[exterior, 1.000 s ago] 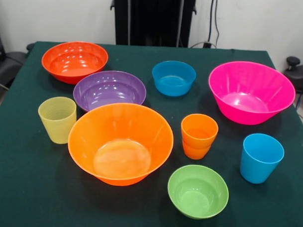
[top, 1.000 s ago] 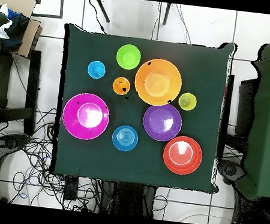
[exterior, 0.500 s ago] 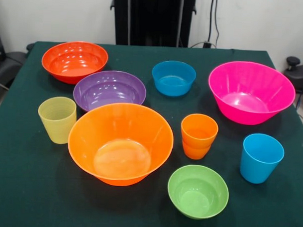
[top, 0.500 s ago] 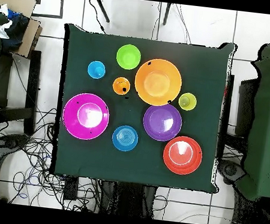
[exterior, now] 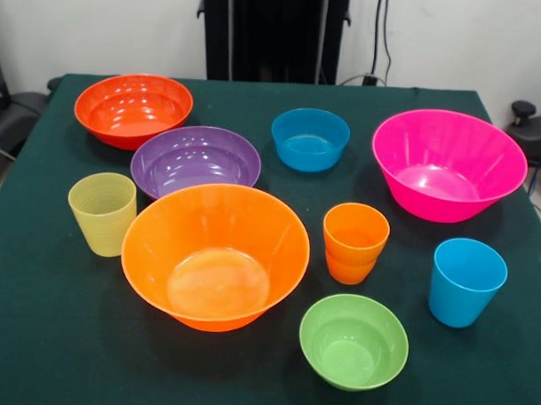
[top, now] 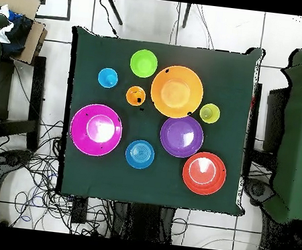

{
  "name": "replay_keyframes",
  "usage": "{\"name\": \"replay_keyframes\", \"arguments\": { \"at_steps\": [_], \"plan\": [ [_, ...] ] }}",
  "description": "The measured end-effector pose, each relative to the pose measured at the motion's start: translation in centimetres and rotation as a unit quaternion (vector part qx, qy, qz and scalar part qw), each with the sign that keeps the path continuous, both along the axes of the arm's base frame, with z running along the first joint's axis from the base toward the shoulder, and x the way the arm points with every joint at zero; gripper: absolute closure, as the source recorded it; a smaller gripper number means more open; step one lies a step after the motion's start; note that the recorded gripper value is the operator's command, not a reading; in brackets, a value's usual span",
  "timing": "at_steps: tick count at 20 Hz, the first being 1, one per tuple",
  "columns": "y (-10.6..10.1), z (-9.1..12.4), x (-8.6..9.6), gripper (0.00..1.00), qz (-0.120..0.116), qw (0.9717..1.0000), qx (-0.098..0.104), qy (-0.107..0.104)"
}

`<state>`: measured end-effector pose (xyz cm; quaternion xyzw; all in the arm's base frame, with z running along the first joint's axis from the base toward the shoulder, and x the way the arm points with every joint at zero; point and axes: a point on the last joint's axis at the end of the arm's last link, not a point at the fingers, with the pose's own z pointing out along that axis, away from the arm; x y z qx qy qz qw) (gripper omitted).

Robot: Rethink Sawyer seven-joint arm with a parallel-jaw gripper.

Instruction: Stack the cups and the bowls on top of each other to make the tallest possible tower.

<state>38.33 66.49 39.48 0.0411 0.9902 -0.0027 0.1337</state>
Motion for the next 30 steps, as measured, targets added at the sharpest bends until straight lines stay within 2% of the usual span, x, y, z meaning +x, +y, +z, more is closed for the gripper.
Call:
{"name": "replay_keyframes", "arguments": {
  "at_steps": [19, 24, 30],
  "plan": [
    [-0.4, -0.1, 0.4, 1.0, -0.001, 1.0, -0.006, -0.002],
    [-1.0, -0.5, 0.7, 1.0, -0.003, 0.9998, -0.019, 0.003],
    [-1.3, -0.8, 1.0, 1.0, 0.0, 0.9998, -0.017, 0.011]
  ]
}}
